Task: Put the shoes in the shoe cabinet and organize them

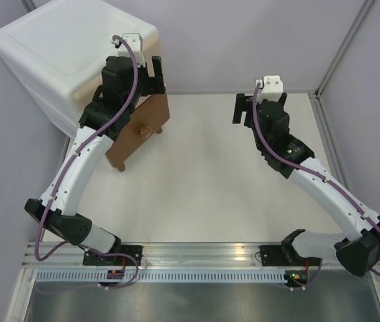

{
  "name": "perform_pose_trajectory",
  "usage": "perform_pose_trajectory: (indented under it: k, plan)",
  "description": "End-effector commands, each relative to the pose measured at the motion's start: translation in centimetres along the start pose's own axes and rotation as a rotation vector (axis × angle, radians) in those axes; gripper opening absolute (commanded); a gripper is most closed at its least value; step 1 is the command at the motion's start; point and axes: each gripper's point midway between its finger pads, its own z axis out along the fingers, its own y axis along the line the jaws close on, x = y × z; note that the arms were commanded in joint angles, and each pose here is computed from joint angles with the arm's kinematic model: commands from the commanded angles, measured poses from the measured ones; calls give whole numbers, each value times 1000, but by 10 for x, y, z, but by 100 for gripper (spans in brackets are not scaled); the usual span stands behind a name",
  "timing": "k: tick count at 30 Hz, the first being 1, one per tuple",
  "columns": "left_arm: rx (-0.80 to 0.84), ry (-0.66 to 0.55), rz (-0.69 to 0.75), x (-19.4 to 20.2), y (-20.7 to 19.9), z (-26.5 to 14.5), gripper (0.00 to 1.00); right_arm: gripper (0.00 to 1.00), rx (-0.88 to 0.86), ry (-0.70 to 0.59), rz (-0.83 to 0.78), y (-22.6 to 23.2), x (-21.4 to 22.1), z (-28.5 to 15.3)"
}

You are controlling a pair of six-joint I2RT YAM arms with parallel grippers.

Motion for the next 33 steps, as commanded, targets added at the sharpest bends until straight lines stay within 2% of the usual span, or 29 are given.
perform_pose_trajectory:
  k: [1,5,9,14,16,17,18,25,26,29,30,33]
  plan:
    - [-181,-106,-10,-32,40,9,100,93,-11,-30,40,1,-15,-1]
    - [-238,-109,-26,-31,50,8,100,98,2,-24,40,-3,-12,-4]
    - [-179,-113,-39,-32,43,-1,100,98,16,-14,40,-7,-6,-7]
    - [-118,-134,-84,-33,43,-37,100,98,71,-7,65,-21,5,-13]
    - [-107,-103,-83,-16,44,-44,100,98,86,-10,72,-27,8,-18]
    - [-99,-127,-105,-20,48,-62,100,98,94,4,67,-29,18,-19]
    - [-95,-91,-99,-1,48,-62,100,98,96,5,73,-30,21,-21]
    - [-97,-52,-187,61,68,-116,100,98,79,68,47,-41,58,-39]
    - [-115,-32,-232,78,71,-119,100,98,72,102,27,-42,73,-41]
    - [-192,-64,-362,94,90,-141,100,98,94,162,42,-47,99,-46]
    - [-224,-33,-361,115,96,-142,100,98,118,186,26,-52,108,-48]
    - [-256,-42,-407,133,105,-153,100,98,118,243,-30,-57,128,-53]
